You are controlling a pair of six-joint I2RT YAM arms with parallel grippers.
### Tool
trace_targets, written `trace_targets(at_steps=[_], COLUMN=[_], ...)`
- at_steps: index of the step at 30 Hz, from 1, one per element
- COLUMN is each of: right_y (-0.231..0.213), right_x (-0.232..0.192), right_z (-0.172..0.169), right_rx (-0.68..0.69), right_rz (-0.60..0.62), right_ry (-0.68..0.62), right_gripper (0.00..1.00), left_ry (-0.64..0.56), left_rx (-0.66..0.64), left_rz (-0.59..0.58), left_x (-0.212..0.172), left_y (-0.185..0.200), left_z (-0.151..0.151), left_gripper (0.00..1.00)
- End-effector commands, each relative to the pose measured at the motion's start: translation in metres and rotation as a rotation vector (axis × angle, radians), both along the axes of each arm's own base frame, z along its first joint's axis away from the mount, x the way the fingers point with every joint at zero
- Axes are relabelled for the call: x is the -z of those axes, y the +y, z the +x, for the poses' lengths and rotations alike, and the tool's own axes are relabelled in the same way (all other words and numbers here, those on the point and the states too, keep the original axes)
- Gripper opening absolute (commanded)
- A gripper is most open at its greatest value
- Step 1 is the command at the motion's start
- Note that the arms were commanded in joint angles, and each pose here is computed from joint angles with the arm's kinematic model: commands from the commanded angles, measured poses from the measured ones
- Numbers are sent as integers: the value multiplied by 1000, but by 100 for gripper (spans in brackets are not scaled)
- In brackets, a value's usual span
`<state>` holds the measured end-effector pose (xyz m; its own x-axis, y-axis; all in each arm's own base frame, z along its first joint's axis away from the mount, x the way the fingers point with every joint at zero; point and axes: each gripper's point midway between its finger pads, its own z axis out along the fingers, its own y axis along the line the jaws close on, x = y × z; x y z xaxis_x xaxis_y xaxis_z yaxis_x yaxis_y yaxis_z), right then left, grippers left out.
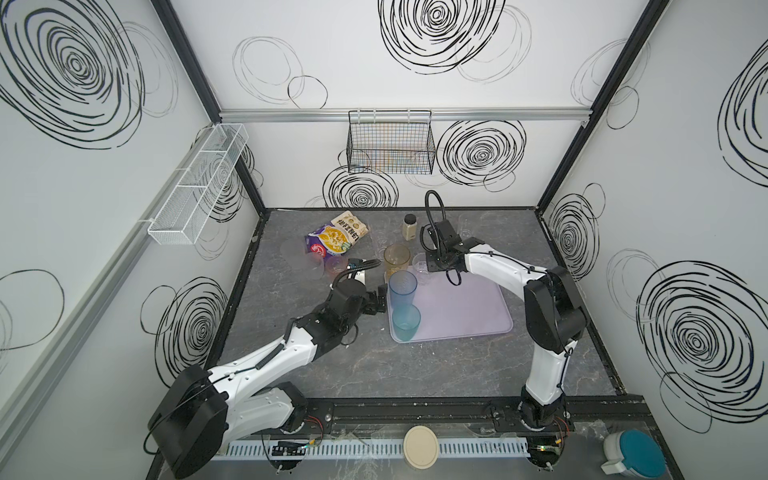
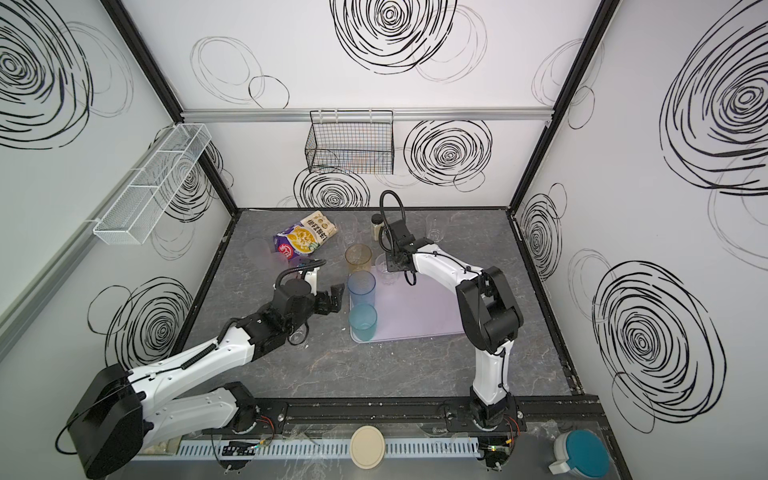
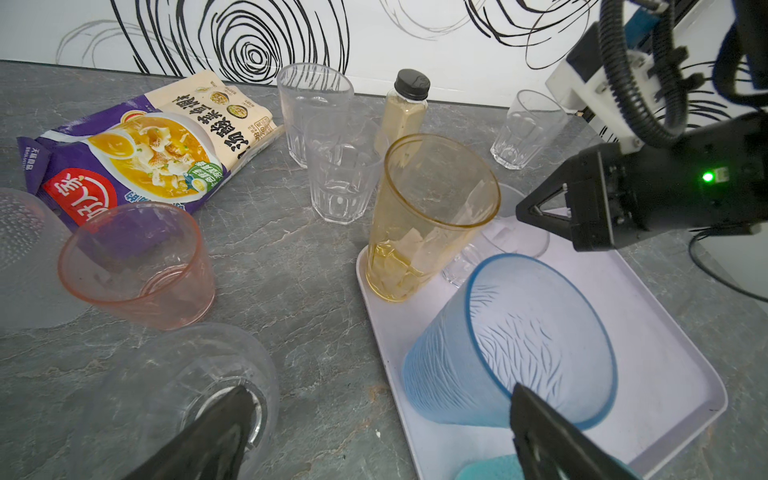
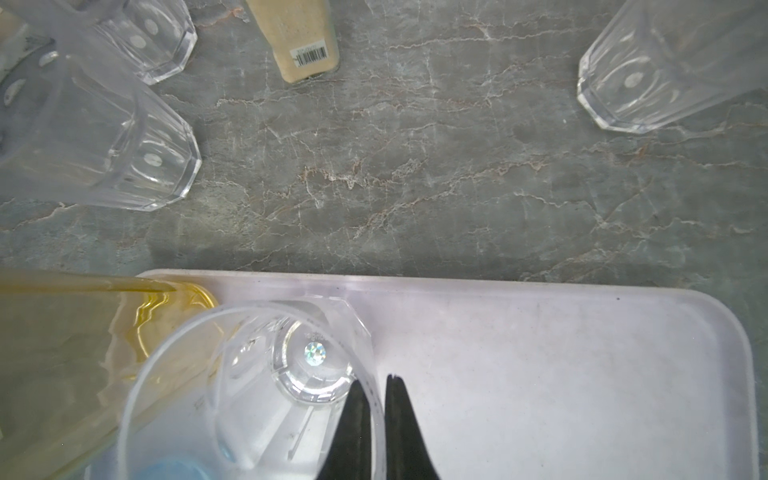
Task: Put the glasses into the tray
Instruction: 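Carry the clear glass with the right gripper onto the tray beside the yellow glass, then release the clear glass on the tray and lift the right gripper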
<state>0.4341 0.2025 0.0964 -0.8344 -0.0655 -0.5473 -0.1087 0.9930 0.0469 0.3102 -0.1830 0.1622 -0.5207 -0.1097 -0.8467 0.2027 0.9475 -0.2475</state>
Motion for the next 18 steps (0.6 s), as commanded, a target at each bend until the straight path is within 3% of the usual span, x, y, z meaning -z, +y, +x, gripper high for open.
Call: trace_targets(at_steps=[1,9,18], right_y=[-6,-1,-3], right_x=[3,3,-8], right_z=[11,13,12], right_rx=[14,15,22], right_rz=[-19,17,93], right_ry=[-12,-8,-14], right_gripper=[0,0,15], left_ry=[-33,-36,-37], left_rx=[-20,-36,-39], left_rz=[-10,-3,-3], left_x=[-7,-7,-7], left_y=[5,10,12], left_z=[3,1,0], left_gripper=[99,100,100])
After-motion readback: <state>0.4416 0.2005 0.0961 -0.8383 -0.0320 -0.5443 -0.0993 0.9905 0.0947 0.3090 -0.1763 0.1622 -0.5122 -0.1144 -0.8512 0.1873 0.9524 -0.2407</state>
